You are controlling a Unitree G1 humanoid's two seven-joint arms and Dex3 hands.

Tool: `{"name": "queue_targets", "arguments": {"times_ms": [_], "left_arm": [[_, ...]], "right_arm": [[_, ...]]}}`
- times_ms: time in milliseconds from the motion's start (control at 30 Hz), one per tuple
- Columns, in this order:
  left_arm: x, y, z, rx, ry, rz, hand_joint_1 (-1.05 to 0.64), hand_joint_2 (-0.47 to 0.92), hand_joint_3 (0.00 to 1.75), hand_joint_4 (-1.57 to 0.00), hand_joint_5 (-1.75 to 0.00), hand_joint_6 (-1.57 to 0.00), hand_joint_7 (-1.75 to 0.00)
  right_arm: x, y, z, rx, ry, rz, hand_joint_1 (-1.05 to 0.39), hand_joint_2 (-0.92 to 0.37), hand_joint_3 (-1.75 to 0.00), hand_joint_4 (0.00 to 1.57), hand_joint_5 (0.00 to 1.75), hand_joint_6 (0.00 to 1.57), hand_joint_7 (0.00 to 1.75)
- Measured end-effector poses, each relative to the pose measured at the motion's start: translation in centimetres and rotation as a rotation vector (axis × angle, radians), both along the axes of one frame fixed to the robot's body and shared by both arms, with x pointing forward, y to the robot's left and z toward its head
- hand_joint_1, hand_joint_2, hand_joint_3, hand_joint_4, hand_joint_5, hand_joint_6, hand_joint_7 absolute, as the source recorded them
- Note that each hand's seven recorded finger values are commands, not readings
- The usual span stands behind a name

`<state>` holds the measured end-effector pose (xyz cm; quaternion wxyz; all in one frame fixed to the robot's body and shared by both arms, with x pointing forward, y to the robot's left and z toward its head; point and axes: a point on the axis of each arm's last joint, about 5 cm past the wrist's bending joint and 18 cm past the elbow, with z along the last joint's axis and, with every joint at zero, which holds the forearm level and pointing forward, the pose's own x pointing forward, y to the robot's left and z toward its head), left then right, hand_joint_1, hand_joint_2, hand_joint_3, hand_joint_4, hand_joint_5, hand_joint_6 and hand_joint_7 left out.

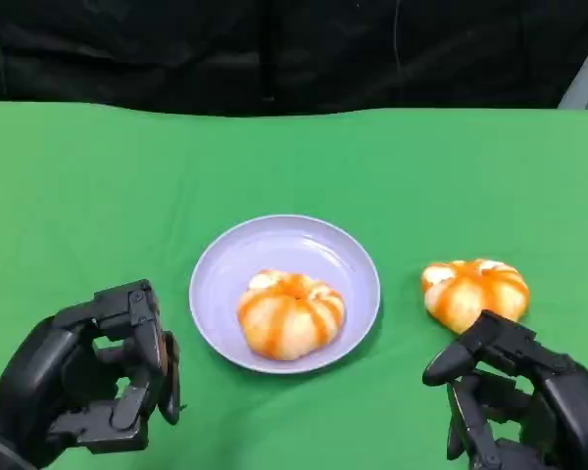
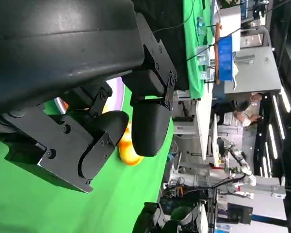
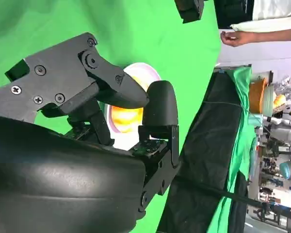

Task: Grasp the bread from the table and place it into the plate.

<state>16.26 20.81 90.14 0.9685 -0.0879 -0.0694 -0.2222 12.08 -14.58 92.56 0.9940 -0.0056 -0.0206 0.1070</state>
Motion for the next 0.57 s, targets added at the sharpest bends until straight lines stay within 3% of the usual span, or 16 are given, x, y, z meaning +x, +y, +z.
{"name": "queue_targets", "arguments": {"times_ms": [567], "left_arm": [[-0.01,0.05,-0.27,-0.005,0.014,0.002,-0.07,0.45,1.46,-0.92,-1.75,-0.75,-1.75]], "right_arm": [[0.00,0.00,0.00,0.001,-0.012,0.000,-0.06,-0.68,-1.03,0.74,1.75,0.66,1.56]]}}
